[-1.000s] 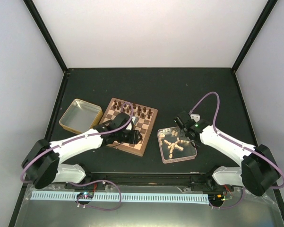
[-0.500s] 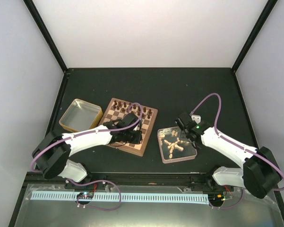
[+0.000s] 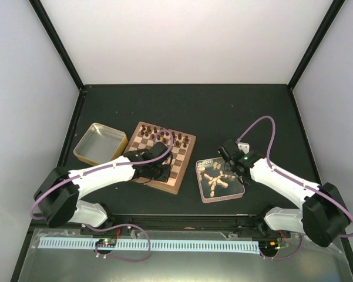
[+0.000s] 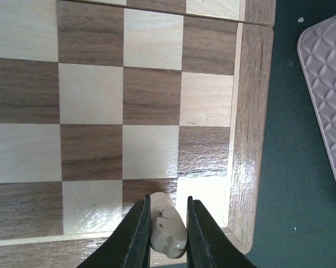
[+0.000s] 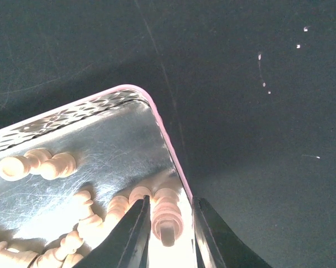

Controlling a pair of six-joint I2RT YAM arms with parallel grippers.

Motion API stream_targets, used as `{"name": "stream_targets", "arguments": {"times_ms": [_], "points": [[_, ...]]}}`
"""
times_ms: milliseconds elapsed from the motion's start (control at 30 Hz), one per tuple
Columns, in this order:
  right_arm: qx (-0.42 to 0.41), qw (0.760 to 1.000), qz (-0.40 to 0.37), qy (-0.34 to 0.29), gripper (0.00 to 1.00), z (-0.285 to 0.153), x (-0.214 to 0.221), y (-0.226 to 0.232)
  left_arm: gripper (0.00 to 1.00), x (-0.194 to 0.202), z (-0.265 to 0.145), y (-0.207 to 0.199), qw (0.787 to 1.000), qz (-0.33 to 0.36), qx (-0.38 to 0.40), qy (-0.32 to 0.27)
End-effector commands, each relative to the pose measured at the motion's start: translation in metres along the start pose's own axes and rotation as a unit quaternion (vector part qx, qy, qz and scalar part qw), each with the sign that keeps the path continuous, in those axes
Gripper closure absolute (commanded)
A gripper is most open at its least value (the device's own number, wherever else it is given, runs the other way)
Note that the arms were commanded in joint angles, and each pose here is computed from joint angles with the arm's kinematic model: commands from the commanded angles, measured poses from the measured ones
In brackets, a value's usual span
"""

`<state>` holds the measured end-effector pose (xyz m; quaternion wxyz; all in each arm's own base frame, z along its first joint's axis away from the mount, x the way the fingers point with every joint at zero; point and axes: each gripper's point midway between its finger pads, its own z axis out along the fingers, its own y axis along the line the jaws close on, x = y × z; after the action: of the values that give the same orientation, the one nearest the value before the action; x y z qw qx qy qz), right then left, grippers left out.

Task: Set up the chess pieces on the board
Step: Move the chess piece to the chessboard.

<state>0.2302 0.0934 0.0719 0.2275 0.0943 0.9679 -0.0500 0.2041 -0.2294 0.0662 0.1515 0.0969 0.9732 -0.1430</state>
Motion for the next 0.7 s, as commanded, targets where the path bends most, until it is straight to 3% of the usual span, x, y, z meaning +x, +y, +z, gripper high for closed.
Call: {"name": "stream_targets", "arguments": {"times_ms": [0,200,467,667], "points": [[-0.009,1.000,0.007,-0.009,0.78,0.000,-0.001,0.002,0.92,0.003,-0.004,0.002,1.000,0.010,-0.007,0.003],[-0.015,1.000,0.006,-0.005,0.78,0.000,0.000,0.004,0.90,0.006,0.003,0.002,1.000,0.009,-0.009,0.013],[-0.023,1.000,0.008,-0.005,0.76,-0.002,-0.001,0.007,0.58,0.002,-0.002,0.000,1.000,0.013,-0.007,0.007],[-0.021,1.000,0.007,0.000,0.76,0.000,0.002,0.007,0.48,-0.019,-0.026,-0.001,0.999,0.008,-0.011,-0.039]]}}
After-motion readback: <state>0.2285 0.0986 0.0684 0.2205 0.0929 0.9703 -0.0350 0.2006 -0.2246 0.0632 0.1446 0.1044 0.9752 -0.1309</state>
